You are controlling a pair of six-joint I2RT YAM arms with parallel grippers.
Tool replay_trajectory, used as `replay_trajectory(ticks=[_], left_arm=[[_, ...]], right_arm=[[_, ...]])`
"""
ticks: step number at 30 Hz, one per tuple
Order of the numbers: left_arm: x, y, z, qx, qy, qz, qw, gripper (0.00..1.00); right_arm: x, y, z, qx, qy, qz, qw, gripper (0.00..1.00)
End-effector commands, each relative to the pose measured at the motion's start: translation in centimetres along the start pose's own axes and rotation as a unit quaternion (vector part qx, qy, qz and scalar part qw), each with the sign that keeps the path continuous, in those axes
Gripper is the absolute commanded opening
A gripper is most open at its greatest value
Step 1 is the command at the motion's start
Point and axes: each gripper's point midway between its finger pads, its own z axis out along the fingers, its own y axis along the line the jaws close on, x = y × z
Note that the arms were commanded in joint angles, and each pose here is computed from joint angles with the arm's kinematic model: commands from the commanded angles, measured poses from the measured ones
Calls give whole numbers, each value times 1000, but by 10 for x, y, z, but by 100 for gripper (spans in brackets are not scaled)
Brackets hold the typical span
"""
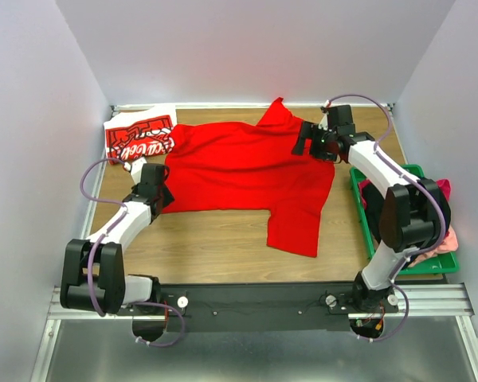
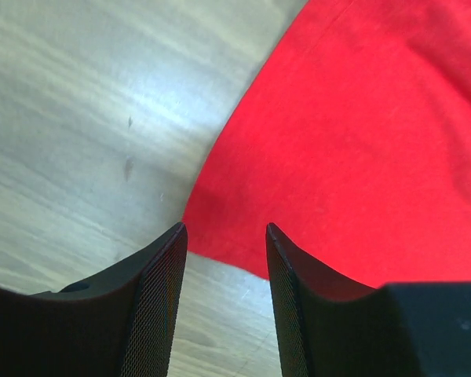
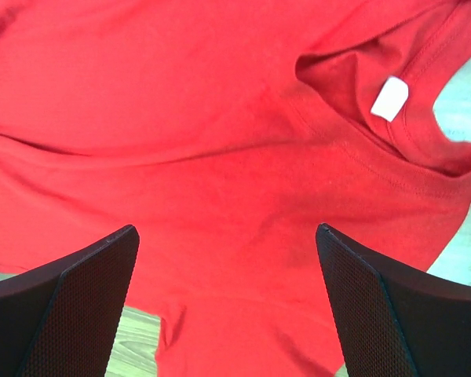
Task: Fold and stack the t-shirts
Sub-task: Fold the tshirt
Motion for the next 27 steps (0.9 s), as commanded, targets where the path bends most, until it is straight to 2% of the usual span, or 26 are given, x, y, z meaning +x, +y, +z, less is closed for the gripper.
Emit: replay_trajectory(ticks=[1, 15, 22, 24, 25, 26, 27], left_arm=[[7, 16, 3, -29, 1, -29, 999, 52], [26, 24, 21, -26, 31, -32, 999, 47], [37, 27, 25, -28, 44, -28, 998, 40], [40, 28, 26, -27, 50, -27, 998, 35], [44, 29, 27, -28, 54, -27, 998, 27], [44, 28, 27, -27, 55, -27, 998, 25], [47, 29, 27, -27, 58, -26, 998, 15]], right_arm=[[7, 0, -7, 1, 3, -9, 1000, 100], [13, -2, -2, 1, 13, -6, 1000, 100], [14, -3, -2, 5, 13, -6, 1000, 100], [13, -3, -2, 5, 12, -6, 1000, 100], [14, -4, -2, 6, 13, -6, 1000, 100], [14, -3, -3, 5, 12, -6, 1000, 100], [14, -4, -3, 5, 13, -6, 1000, 100]])
